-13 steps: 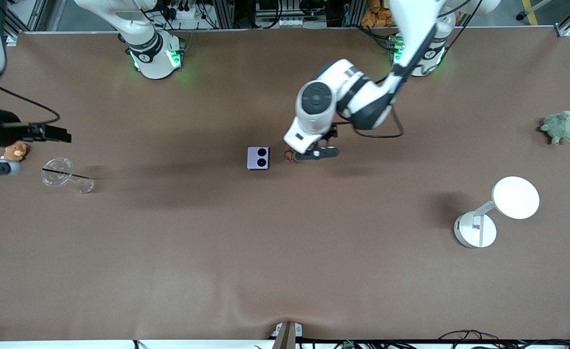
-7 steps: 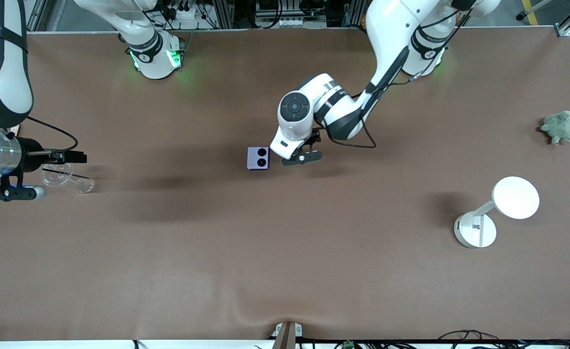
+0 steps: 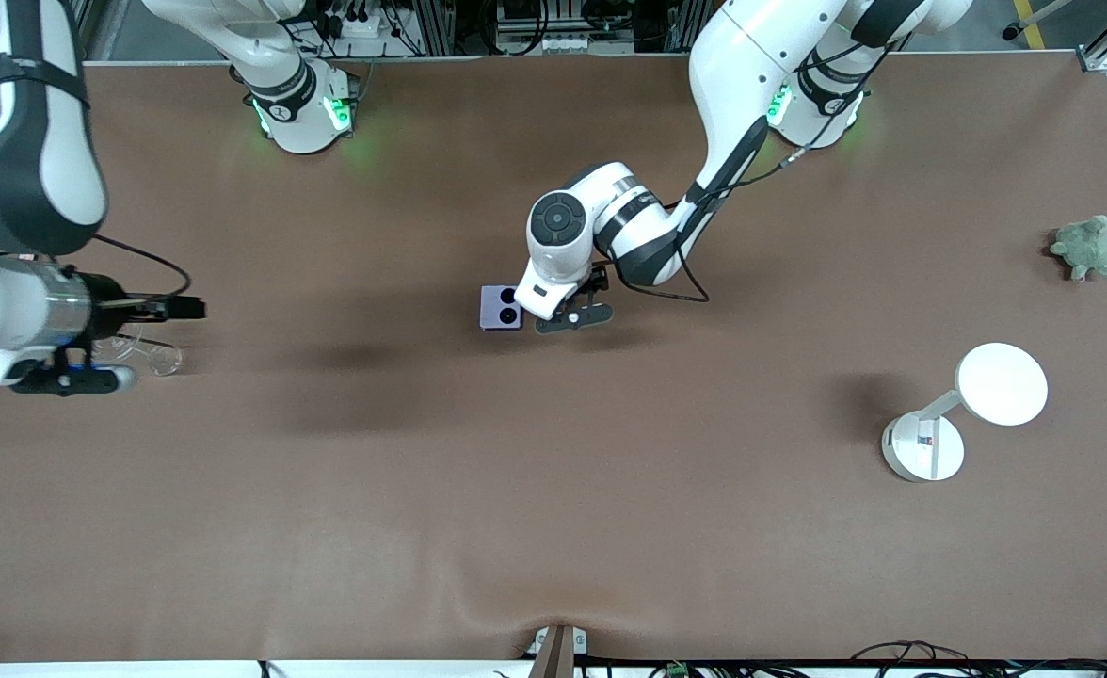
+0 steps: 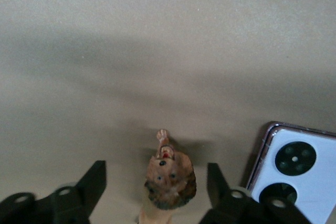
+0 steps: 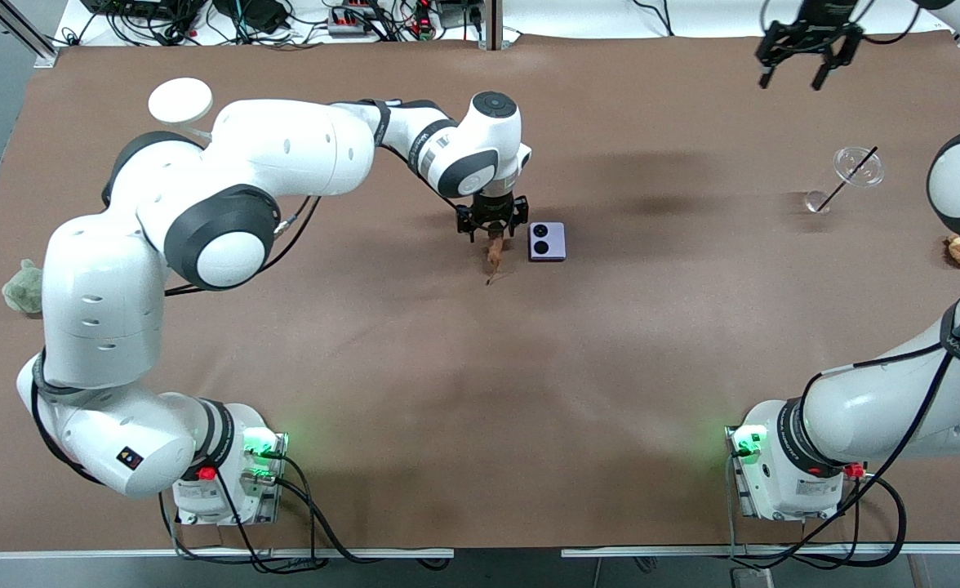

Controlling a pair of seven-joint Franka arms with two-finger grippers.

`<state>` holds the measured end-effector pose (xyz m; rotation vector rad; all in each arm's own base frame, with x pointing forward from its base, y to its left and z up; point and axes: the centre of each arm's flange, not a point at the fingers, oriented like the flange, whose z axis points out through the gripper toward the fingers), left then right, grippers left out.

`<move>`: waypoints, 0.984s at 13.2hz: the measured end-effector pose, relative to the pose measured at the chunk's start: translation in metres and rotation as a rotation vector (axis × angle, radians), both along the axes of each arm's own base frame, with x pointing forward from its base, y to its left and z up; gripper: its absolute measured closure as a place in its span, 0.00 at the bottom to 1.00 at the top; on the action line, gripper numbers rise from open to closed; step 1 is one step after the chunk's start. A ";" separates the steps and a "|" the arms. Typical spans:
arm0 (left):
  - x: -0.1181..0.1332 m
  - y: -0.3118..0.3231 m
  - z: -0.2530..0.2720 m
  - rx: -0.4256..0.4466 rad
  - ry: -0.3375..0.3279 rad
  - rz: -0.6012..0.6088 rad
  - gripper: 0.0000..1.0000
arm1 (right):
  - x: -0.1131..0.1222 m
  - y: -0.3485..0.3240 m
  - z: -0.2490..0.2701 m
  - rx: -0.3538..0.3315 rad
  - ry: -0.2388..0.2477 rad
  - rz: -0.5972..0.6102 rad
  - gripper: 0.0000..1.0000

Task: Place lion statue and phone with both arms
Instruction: 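Close the left gripper on the lion statue and lift it, then carry the lion toward the lamp while the right gripper grasps the phone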

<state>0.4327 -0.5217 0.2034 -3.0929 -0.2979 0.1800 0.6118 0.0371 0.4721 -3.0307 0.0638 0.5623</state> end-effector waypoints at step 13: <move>0.124 0.118 0.077 0.017 -0.074 0.133 0.63 | -0.011 0.110 0.019 0.074 -0.002 0.095 0.00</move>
